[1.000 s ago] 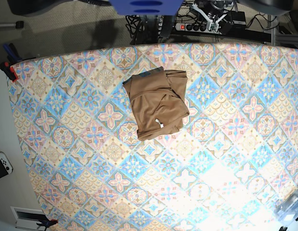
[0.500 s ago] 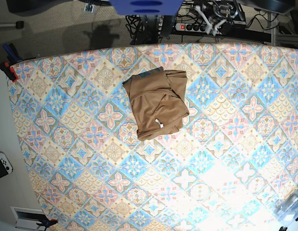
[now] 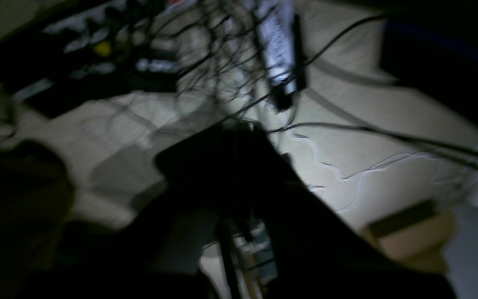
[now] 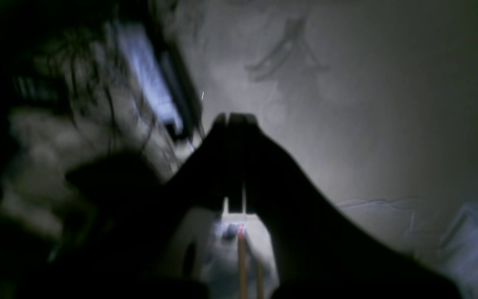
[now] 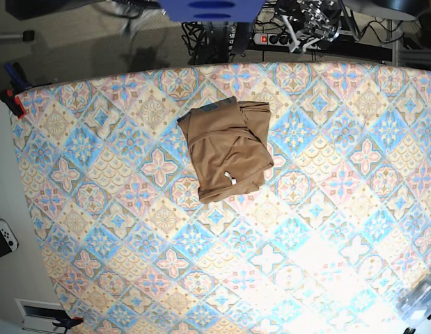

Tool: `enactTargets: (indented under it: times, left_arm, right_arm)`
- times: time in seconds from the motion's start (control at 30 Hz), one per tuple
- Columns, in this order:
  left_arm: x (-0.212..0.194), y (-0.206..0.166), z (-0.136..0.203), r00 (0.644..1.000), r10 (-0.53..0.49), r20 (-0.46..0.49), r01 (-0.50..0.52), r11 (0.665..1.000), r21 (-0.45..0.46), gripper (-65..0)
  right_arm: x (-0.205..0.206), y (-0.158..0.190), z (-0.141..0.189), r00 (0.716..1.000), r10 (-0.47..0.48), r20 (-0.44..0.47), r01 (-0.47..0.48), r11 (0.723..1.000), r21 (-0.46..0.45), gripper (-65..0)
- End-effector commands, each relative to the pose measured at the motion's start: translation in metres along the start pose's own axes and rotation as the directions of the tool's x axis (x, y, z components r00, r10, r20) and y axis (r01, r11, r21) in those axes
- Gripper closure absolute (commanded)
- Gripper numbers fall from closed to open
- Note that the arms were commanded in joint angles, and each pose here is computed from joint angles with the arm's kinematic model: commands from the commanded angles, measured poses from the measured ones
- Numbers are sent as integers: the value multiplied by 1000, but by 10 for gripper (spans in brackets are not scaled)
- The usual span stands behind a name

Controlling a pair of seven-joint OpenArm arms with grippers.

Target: Layout the t-shirt on the table in an organized manner, then fold the t-shirt properly

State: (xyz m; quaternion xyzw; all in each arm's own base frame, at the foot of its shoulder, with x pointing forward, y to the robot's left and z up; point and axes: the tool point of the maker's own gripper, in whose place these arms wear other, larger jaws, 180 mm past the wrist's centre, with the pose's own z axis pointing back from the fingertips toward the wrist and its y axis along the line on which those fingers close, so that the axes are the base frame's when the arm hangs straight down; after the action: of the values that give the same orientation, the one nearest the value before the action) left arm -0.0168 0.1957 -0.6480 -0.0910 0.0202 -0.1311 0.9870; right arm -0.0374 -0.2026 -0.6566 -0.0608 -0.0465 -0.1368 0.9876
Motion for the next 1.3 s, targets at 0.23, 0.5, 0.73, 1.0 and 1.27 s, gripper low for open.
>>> enactTargets:
  times: [0.23,0.5,0.73,1.0,1.27]
  left_arm:
    - [0,9,-2,1000,-1,-2,1,996,89,0]
    - [0,11,-6,1000,12,-1,-12,983,181,0]
    - [-14,-24,-16,999,30,-36,-26,995,97,0]
    - [-15,-25,-17,999,26,-38,-22,995,94,0]
    - [0,-21,-16,1000,19,-17,-17,995,100,0]
  right_arm:
    - [22,-6,-4,1000,-29,11,29,1000,-4,0]
    - [29,-5,-5,999,-31,21,31,1000,-2,0]
    - [29,-5,-5,999,-34,21,34,999,-2,0]
    - [29,-1,-5,999,-39,21,39,999,3,0]
    - [25,11,-5,991,-133,16,133,991,12,0]
